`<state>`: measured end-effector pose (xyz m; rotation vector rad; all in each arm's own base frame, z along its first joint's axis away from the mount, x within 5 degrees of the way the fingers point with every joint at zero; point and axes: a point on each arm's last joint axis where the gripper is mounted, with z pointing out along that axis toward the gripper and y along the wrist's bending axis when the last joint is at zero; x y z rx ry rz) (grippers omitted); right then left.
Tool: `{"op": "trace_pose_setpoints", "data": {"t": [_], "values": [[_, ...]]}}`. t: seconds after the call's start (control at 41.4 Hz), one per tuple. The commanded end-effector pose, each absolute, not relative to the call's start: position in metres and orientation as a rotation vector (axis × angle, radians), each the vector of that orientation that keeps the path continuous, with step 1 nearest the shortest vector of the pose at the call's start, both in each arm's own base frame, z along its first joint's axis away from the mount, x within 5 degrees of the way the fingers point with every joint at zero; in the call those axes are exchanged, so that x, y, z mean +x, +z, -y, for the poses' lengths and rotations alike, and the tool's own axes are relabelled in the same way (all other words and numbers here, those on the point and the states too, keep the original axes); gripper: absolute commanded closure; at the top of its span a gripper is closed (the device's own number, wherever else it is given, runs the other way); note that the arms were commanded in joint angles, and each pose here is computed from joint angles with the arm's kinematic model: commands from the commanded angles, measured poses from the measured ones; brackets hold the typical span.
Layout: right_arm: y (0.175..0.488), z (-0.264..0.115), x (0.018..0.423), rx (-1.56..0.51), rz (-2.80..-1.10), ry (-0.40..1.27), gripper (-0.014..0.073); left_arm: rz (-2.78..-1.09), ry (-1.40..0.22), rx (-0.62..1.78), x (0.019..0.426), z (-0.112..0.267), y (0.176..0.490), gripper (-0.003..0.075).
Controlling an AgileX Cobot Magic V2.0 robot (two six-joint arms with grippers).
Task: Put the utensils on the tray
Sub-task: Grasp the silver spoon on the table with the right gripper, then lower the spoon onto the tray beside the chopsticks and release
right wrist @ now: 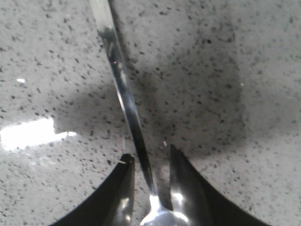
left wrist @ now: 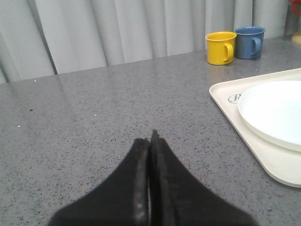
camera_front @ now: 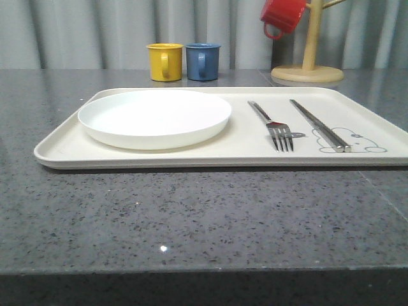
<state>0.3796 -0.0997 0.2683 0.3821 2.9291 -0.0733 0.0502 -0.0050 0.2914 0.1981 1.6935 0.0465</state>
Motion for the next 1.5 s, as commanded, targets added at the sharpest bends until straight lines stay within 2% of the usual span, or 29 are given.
{"op": "trace_pose_setpoints", "data": {"t": [0.0, 0.555, 0.628, 0.821, 0.918, 1.062, 1.256, 1.473], "values": [[0.297, 0.102, 0.376, 0.359, -2.827, -0.092, 0.0361, -1.594, 0.036, 0.175, 0.05, 0.005, 0.308, 0.0739], [0.285, 0.101, 0.381, 0.366, -2.863, -0.068, 0.0373, -1.594, 0.036, 0.175, 0.05, 0.005, 0.308, 0.0739], [0.285, 0.101, 0.38, 0.366, -2.865, -0.066, 0.0415, -1.594, 0.036, 0.175, 0.05, 0.005, 0.308, 0.0739], [0.286, 0.101, 0.38, 0.367, -2.87, -0.066, 0.0649, -1.594, 0.036, 0.175, 0.05, 0.005, 0.308, 0.0739], [0.286, 0.101, 0.379, 0.367, -2.87, -0.066, 0.0713, -1.594, 0.036, 0.175, 0.05, 0.005, 0.308, 0.0739], [0.298, 0.1, 0.374, 0.362, -2.842, -0.07, 0.0707, -1.594, 0.036, 0.175, 0.05, 0.005, 0.308, 0.0739], [0.33, 0.093, 0.358, 0.376, -2.772, -0.052, 0.0707, -1.594, 0.036, 0.175, 0.05, 0.005, 0.308, 0.0739], [0.356, 0.068, 0.342, 0.323, -2.748, 0.006, 0.0707, -1.594, 0.036, 0.175, 0.05, 0.005, 0.308, 0.0739]]}}
